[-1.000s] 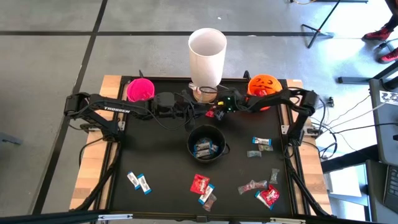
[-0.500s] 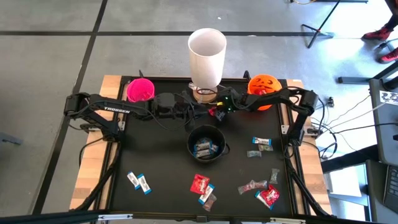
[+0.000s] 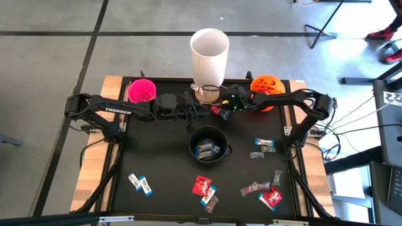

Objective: Sort candy
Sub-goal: Put the red candy pack into the orange bucket

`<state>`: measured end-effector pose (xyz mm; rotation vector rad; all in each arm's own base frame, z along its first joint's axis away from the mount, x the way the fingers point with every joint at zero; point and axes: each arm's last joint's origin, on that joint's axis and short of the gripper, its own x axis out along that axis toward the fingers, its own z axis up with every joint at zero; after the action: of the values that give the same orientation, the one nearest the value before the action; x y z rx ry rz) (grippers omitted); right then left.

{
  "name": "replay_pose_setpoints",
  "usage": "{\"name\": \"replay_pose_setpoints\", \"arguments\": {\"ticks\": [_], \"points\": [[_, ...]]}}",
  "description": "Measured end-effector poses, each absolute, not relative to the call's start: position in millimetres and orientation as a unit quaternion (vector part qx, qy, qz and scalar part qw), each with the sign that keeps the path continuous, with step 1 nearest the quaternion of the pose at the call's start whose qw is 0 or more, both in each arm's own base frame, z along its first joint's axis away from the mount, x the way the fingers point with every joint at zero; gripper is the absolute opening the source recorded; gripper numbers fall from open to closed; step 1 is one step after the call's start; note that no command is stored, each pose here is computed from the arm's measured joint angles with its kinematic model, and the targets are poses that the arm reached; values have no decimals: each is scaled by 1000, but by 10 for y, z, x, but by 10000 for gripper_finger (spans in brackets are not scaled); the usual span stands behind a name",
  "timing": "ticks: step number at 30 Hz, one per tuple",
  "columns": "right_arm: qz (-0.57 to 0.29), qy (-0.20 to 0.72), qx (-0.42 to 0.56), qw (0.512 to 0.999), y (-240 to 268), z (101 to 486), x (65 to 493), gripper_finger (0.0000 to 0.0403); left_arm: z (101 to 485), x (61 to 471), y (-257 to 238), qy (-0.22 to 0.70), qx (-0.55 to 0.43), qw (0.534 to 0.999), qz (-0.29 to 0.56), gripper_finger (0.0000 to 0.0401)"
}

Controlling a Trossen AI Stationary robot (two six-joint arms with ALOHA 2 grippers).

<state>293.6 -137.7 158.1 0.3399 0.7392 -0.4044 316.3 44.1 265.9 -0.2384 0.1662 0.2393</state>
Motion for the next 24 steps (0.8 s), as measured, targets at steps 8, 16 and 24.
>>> {"name": "replay_pose_setpoints", "arguments": {"ticks": [8, 16, 24], "points": [[-210, 340, 139, 906, -1297, 1991, 2742, 3, 2659, 3166, 419, 83, -118, 983, 115, 156], [-253, 314, 89, 911, -1109, 2587, 2272, 8, 2659, 3170, 391, 84, -117, 983, 111, 156], [-432, 336, -2, 837, -950, 2923, 1632, 9, 2660, 3181, 287, 85, -116, 985, 95, 156]]}}
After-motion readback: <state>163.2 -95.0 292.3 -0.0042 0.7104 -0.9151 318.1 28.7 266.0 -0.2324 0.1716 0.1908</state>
